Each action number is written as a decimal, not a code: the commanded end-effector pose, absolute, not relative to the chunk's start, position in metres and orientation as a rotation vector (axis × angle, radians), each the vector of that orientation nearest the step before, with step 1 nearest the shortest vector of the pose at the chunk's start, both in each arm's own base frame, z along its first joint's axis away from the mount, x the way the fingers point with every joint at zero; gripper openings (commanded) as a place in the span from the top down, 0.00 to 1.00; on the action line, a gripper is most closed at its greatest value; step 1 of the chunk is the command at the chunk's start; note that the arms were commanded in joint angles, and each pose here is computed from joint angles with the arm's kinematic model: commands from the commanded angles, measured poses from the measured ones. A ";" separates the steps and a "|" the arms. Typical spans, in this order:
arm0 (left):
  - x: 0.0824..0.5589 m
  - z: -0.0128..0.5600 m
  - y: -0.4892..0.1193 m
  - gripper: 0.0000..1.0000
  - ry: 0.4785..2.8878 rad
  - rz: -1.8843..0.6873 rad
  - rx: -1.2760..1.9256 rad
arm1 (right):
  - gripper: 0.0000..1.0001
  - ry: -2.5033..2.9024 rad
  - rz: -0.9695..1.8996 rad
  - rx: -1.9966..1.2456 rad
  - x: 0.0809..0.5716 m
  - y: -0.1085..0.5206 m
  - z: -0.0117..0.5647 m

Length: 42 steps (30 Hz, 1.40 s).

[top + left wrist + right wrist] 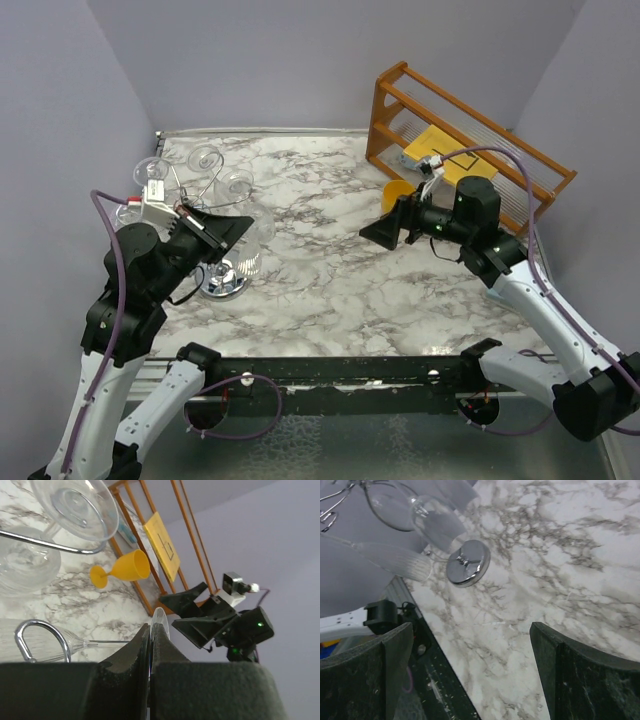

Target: Take the wine glass off the wine glass rack

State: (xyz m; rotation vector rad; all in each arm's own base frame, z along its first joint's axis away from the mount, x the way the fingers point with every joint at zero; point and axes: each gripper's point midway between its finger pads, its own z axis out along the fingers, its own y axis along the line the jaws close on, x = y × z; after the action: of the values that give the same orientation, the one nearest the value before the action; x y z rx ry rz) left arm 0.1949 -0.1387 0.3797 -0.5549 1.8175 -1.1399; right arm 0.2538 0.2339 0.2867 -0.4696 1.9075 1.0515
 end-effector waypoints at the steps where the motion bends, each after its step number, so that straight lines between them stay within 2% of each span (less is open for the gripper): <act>1: 0.174 0.421 -0.152 1.00 1.671 -1.353 -0.459 | 0.00 1.850 1.419 -0.465 0.222 0.260 0.296; 13: 0.140 0.488 -0.161 1.00 1.346 -1.716 -0.320 | 0.00 1.784 1.735 -0.446 0.193 0.282 0.321; 20: 0.123 0.517 -0.157 1.00 1.185 -1.841 -0.269 | 0.00 1.571 1.931 -0.567 0.159 0.309 0.358; 31: 0.105 0.528 -0.145 1.00 1.028 -1.990 -0.279 | 0.04 1.400 1.995 -0.529 0.165 0.321 0.385; 42: 0.104 0.515 -0.141 1.00 0.951 -2.113 -0.314 | 0.16 1.213 2.100 -0.557 0.154 0.315 0.410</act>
State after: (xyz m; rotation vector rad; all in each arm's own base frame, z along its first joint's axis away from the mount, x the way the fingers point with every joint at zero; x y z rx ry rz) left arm 0.1165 -0.1489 0.5056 -0.3283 1.0586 -2.0234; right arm 0.1651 0.3234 0.3819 -0.5307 1.3845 2.0563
